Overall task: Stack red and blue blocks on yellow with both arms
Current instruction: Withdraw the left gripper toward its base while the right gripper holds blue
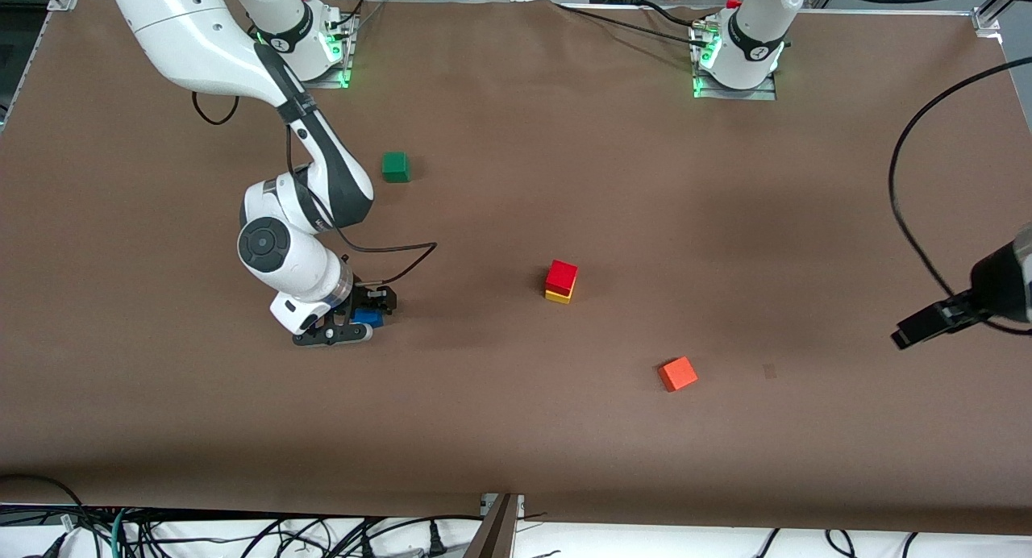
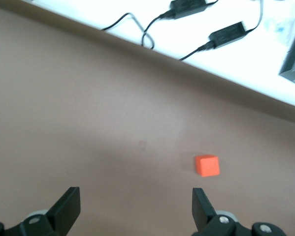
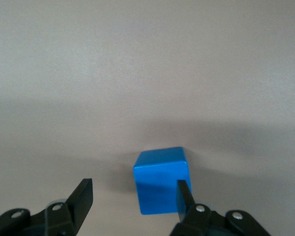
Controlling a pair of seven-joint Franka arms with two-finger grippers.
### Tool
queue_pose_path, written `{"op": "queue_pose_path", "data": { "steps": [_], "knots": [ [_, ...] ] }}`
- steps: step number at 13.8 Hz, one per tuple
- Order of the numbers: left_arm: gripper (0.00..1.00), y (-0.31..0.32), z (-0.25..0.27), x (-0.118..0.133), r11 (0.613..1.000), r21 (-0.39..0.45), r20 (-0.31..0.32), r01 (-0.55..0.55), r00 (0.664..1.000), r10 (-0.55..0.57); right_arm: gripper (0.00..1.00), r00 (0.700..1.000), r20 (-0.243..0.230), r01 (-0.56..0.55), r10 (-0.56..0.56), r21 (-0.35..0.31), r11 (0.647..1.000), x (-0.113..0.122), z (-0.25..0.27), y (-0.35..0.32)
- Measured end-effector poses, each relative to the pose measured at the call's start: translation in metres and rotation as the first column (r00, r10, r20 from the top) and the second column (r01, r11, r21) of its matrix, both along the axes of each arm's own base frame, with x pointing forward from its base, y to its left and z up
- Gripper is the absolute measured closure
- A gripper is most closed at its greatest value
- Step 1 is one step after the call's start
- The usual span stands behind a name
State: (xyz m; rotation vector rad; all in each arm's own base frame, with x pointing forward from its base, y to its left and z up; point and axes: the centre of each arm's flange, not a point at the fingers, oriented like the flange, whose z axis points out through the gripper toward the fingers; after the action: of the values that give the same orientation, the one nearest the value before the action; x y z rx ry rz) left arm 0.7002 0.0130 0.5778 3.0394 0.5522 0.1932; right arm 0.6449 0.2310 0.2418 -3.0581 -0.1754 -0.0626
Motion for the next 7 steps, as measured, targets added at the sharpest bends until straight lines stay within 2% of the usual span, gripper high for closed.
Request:
{"op": "queue_pose_path", "data": {
  "steps": [3,7],
  "knots": [
    [0.00,0.010,-0.007,-0.007,0.997,0.007,-0.064,0.081,0.995,-0.080,0.23,0.999,0.009,-0.036,0.037,-0.042,0.998,0.000,-0.006,-0.002],
    [0.00,0.013,-0.008,-0.015,0.989,0.007,-0.117,0.149,0.982,-0.147,0.26,0.999,0.002,-0.038,0.038,-0.044,0.998,-0.001,-0.019,-0.003]
  ]
}}
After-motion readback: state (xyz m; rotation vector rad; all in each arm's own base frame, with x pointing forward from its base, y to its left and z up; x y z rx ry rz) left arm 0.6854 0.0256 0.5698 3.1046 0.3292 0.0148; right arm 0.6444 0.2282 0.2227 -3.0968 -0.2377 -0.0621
